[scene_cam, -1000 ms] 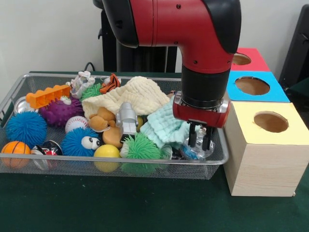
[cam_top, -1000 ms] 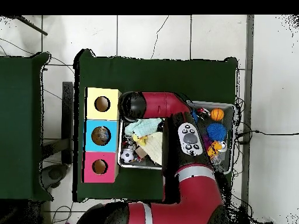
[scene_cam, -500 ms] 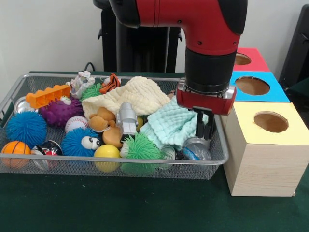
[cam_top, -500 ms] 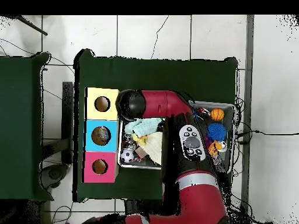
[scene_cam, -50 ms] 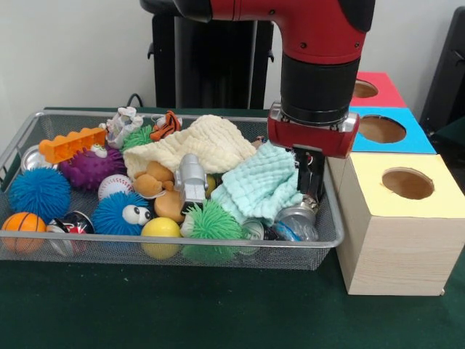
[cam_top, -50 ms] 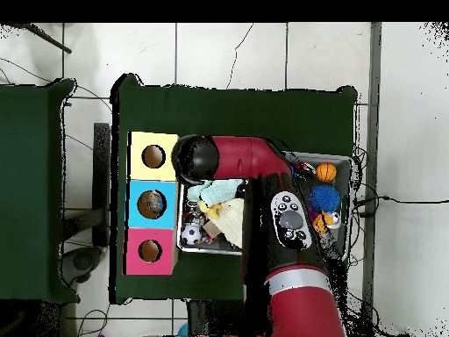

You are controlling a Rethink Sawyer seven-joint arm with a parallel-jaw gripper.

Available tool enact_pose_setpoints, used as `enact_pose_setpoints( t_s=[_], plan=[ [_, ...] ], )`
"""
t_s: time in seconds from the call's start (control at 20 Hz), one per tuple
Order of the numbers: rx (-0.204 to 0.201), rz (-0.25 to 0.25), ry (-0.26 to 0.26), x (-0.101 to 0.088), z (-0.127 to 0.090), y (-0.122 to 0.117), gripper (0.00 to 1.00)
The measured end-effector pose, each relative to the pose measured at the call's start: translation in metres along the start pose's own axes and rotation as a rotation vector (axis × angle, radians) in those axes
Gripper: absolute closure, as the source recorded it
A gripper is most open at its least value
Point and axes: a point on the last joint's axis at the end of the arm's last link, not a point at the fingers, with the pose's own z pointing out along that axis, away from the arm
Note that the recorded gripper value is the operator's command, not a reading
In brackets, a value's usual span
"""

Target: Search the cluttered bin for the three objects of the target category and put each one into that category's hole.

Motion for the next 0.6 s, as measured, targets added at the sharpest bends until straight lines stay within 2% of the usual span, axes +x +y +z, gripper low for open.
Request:
enact_pose_setpoints(
  t_s=[0.05, 0.6],
  plan=[
    [0.000, 0.001, 0.002, 0.0000, -0.0011, -0.0007, 0.00],
    [-0.007, 0.013, 0.003, -0.0042, -0.0016, -0.0071, 0.00]
  ],
)
